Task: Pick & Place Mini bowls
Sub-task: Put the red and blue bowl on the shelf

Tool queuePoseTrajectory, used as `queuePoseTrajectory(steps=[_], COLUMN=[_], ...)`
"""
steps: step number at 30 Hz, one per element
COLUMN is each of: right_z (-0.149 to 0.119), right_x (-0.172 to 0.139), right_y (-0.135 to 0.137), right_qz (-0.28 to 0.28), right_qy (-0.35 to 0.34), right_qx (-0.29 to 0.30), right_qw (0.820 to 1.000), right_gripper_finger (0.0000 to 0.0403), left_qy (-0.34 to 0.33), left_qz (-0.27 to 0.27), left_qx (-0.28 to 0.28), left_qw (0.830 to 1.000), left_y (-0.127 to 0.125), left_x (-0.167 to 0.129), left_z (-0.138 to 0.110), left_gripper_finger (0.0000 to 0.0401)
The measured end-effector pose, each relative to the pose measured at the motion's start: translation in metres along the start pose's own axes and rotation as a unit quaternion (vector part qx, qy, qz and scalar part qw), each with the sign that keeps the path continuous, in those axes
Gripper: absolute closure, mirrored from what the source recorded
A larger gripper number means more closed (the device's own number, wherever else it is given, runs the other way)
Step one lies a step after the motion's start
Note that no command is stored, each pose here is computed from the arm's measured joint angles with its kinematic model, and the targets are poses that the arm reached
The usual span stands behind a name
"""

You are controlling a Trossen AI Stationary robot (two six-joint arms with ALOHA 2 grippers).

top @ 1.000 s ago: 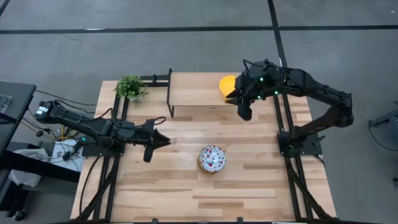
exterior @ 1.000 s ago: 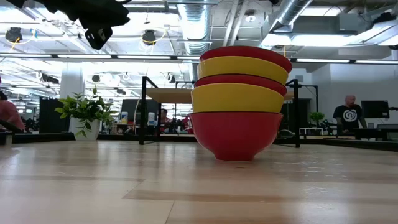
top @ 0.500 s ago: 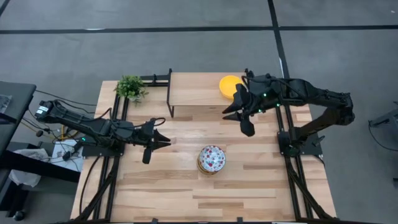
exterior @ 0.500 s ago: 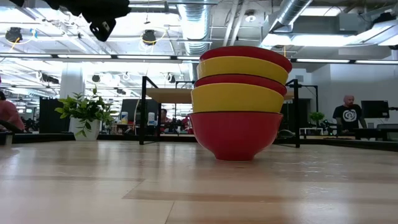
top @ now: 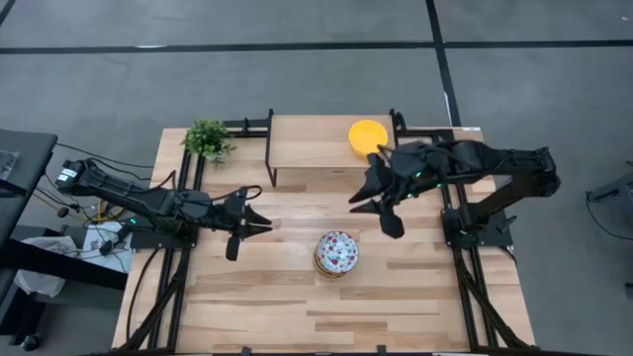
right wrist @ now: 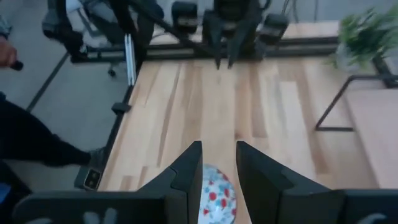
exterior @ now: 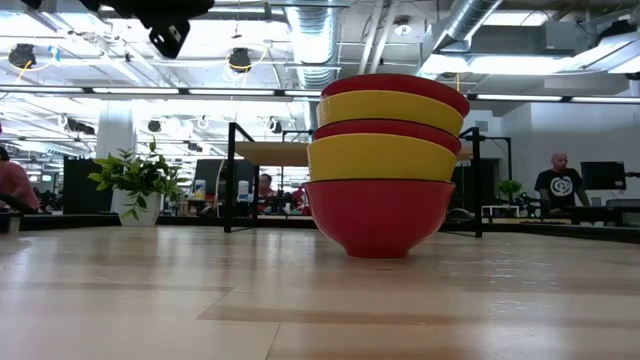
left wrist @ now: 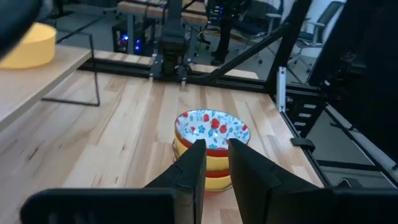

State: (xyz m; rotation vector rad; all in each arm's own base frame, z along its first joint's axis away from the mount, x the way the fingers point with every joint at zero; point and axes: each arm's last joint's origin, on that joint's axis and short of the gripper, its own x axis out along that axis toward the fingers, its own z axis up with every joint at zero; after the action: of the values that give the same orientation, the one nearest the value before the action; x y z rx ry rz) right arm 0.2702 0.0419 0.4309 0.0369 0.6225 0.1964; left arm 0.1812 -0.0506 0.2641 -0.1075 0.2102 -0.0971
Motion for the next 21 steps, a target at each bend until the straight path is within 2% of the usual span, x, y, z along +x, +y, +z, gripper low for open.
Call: queuePoseTrajectory(steps=[10,21], right_z=[-0.009,-0.022], right_x=[0.059,0.106], right_y=[0.015,0.012], right_qz=[0.020,0.014], right_qy=[0.076,0.146], right_qx=[-0.009,-0.004], right_qw=[0.997,0.989], right_gripper_finger=[0.0315,0.0315], left_qy=[-0.016,-0.017], left_qz=[-0.014,-0.014], left_qx=[-0.001,-0.001], left_qw=[1.000,1.000], left_y=[-0.001,-0.001], left_x=[0.000,0.000], left_z=[0.003,0.004], left_gripper_finger=[0.0334,0.0334])
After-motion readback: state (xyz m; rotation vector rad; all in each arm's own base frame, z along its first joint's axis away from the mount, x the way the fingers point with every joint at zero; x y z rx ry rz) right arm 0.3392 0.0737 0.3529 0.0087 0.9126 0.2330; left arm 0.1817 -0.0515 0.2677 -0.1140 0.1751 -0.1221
